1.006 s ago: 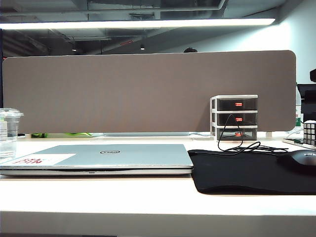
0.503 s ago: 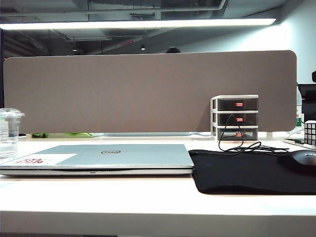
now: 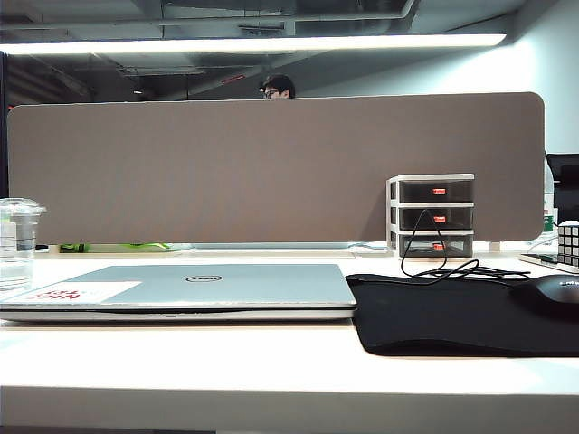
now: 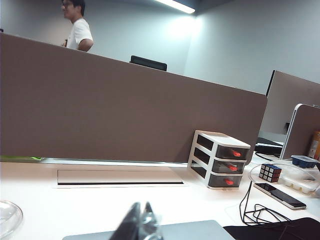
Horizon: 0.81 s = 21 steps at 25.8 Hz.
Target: Pick up the coffee cup and place it on the left side of the laptop.
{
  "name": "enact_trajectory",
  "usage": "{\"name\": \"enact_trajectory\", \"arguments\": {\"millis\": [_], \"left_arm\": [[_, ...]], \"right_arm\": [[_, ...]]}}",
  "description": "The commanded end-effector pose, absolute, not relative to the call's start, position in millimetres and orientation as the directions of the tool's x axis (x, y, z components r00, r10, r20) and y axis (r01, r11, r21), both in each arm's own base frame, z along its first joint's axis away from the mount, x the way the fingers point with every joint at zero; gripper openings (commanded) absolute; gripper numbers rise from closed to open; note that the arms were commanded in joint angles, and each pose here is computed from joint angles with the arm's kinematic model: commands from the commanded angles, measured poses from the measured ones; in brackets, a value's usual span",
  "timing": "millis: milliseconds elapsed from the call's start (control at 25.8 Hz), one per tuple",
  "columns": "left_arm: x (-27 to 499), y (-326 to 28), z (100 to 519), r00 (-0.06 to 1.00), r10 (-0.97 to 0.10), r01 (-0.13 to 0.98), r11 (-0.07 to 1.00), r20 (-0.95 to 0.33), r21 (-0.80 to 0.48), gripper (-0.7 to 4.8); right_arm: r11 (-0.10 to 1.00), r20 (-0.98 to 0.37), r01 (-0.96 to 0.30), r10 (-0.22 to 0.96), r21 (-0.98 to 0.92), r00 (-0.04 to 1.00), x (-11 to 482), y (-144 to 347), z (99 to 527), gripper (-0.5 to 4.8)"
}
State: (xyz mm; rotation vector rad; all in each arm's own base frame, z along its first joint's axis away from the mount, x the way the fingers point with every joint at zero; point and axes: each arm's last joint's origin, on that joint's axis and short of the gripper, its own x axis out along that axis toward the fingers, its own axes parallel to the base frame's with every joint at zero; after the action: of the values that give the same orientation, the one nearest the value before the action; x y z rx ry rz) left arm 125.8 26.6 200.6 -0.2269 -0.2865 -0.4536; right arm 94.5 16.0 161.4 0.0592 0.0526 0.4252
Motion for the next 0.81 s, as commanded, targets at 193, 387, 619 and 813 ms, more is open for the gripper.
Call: {"name": "enact_trajectory", "arguments": {"millis": [193, 387, 619, 813], "left_arm": [[108.1, 22.0, 198.1, 0.914, -0.312, 0.362, 0.916, 0.259, -0.174, -0.05], [96.0, 19.2, 188.9, 0.951, -0.237, 0.267, 0.953, 0.196, -0.144, -0.05], [91.5, 17.7, 182.0, 0.967, -0.206, 0.219, 0.972, 0.149, -0.079, -0.05], [92.9, 17.2, 180.6, 0.984, -0.102, 0.109, 0.993, 0.146, -0.037, -0.05]], "right_arm": [[0.949, -0.022, -0.312, 0.313, 0.050, 0.949, 95.9, 13.1, 162.0, -0.01], [0.966, -0.022, -0.259, 0.260, 0.022, 0.965, 96.4, 11.6, 162.0, -0.01], [0.987, -0.020, -0.161, 0.161, 0.016, 0.987, 97.0, 8.7, 162.2, -0.01], [0.992, -0.014, -0.120, 0.120, -0.024, 0.993, 97.2, 7.5, 162.7, -0.01]]}}
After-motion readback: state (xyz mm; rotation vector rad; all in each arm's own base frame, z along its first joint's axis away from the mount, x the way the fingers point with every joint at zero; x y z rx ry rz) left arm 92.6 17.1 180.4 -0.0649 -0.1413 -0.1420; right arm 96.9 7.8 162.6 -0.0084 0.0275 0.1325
